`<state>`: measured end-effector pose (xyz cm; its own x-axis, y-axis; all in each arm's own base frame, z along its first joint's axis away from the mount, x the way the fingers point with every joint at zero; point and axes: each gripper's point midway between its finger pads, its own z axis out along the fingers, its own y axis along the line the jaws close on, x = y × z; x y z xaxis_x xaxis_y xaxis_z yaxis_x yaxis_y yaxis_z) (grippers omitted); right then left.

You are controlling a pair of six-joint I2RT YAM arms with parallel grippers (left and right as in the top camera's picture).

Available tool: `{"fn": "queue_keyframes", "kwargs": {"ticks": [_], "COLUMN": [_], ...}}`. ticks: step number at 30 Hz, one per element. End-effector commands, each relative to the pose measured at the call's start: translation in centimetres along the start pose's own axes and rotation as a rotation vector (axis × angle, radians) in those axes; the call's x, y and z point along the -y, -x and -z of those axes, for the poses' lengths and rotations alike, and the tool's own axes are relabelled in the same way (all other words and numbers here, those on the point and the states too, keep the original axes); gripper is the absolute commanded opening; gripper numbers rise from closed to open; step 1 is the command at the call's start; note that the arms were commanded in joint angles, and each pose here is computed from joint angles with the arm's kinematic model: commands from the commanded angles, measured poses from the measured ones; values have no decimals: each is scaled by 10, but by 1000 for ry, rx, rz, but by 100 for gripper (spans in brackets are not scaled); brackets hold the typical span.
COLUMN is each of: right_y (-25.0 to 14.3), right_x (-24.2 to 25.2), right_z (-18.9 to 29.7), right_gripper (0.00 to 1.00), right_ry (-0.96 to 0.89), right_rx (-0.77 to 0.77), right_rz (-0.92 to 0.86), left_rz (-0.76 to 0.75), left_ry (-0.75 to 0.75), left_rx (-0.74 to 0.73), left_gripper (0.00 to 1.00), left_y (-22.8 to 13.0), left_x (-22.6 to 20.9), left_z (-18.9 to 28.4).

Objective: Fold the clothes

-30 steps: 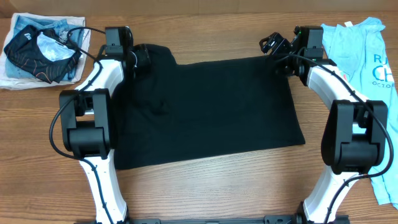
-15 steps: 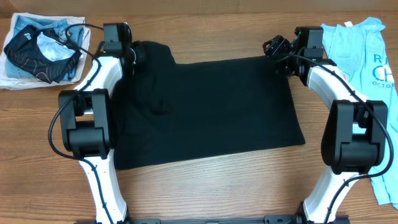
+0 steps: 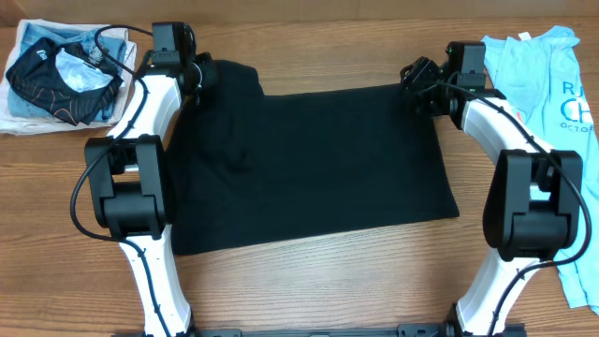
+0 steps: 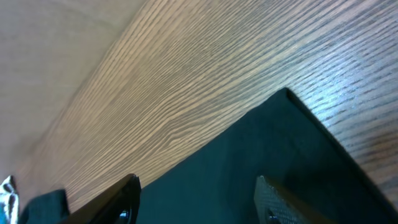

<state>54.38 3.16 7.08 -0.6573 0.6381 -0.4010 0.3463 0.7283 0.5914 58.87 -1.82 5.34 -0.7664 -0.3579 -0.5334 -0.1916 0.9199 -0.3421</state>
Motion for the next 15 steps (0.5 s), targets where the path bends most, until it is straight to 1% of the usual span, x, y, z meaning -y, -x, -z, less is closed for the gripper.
{"fn": "queue_keyframes", "kwargs": {"ticks": [1, 2, 3, 5, 6, 11, 15], "right_y": [3, 5, 8, 16, 24, 40, 48], "right_x": [16, 17, 19, 19, 19, 19, 19], "right_z": [-14, -15, -17, -19, -18, -16, -14], "right_gripper": [70, 75, 78, 80, 81, 81, 82], "right_ry": [-55, -60, -66, -68, -72, -96, -118], "right_rx": [27, 41, 57, 96, 133, 206, 242], "right_rz": [-7, -5, -2, 8, 24, 89, 180], "left_rz": [-35, -36, -44, -81, -103, -124, -126], "left_ry": [-33, -32, -29, -27, -24, -1, 15], "left_rx": [78, 80, 83, 86, 85, 66, 45], "left_gripper": [64, 76, 82, 86, 89, 90, 89], "left_y": [30, 31, 31, 32, 32, 24, 17], "left_x": [17, 17, 16, 15, 13, 6, -2], "left_z": [26, 26, 26, 25, 24, 14, 3]}}
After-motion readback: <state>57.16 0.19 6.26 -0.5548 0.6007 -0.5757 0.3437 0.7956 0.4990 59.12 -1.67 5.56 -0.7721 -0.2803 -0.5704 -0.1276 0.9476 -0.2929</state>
